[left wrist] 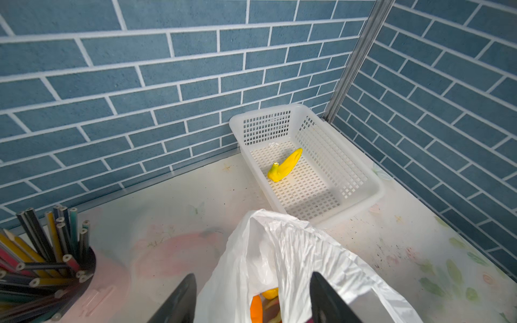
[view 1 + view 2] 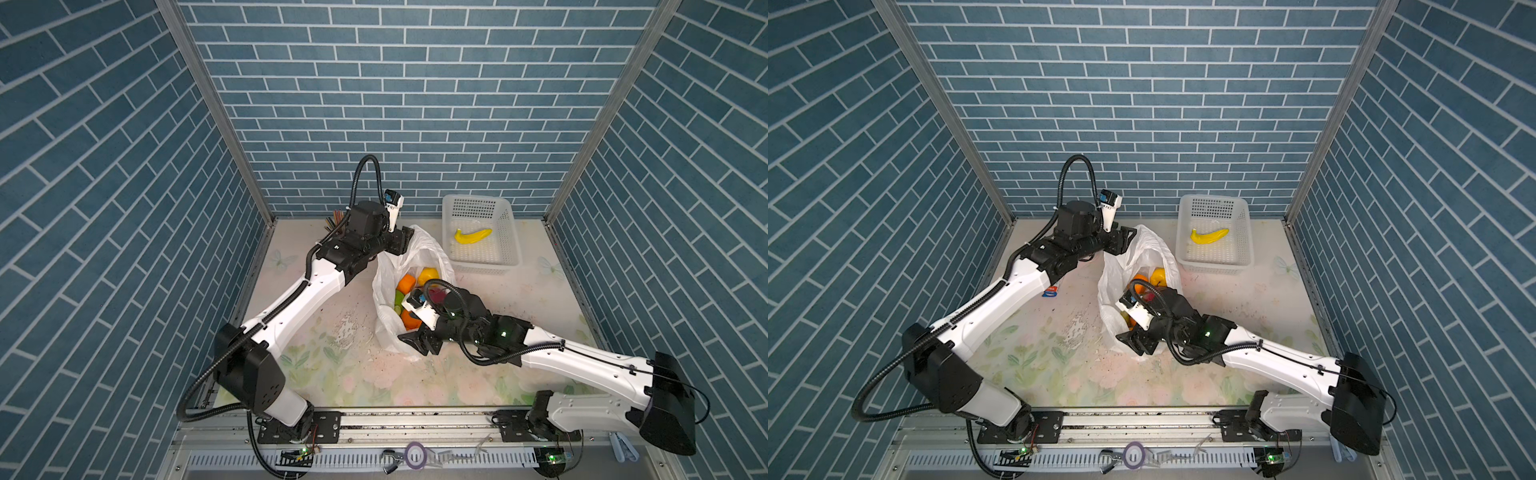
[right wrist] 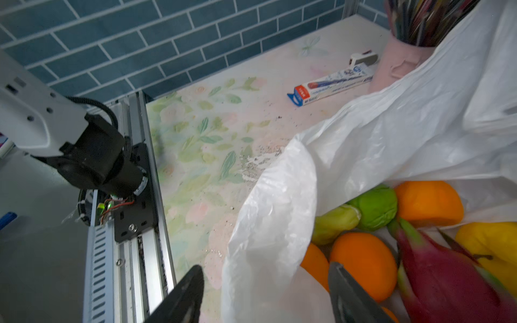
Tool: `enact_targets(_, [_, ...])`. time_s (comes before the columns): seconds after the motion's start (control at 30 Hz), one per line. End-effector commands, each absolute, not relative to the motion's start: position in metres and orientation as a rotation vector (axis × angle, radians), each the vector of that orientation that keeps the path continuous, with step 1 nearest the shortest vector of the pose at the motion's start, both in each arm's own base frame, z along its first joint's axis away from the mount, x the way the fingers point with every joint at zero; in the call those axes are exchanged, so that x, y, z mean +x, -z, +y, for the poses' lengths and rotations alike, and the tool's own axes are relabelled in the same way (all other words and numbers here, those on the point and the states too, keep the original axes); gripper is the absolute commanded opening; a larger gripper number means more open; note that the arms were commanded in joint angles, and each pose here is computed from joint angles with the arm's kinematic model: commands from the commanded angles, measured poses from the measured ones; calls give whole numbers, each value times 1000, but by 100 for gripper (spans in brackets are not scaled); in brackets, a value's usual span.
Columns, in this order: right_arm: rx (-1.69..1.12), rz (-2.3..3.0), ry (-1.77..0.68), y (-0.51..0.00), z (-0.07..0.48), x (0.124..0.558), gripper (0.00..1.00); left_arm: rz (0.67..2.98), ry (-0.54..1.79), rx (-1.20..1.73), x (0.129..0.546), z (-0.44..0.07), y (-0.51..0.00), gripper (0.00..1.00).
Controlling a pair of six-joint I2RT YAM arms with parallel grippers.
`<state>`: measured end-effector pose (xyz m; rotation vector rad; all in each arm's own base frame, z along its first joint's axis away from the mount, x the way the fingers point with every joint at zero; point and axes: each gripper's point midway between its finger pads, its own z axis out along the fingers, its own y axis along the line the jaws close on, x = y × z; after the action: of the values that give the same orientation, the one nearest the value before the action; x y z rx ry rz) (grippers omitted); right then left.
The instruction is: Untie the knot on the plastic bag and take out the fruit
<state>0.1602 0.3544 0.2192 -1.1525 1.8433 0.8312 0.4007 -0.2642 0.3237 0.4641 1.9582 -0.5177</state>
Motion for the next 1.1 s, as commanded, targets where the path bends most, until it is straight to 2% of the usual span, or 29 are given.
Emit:
enact_targets(0.0, [-904,1807,-854,-252,352,181,70,1919,571,409,383,-258,-338,63])
enact_targets(0.17, [-597,1958,-843,-240,340,204,65,1924,641,302,350,-243,-332,60])
enact_targets(0.27, [-555,2064,-828,-215,338,205,64,1938,683,292,331,-243,-321,59])
enact_targets(0.47, [-793,2198,-978,-168,358,154,60,2040,643,376,310,-254,-283,56])
enact_targets(0.63, [-1082,2234,-1107,-137,377,94,55,2177,615,397,304,-259,-225,53])
enact_targets(0.73, [-1159,2249,-1165,-127,381,77,52,2238,645,435,293,-267,-197,51])
enact_targets(0.87, [-1121,2208,-1148,-140,379,83,55,2304,633,457,280,-269,-166,49])
enact_targets(1.07, [-952,2114,-1050,-174,362,109,67,2313,590,458,274,-259,-157,49])
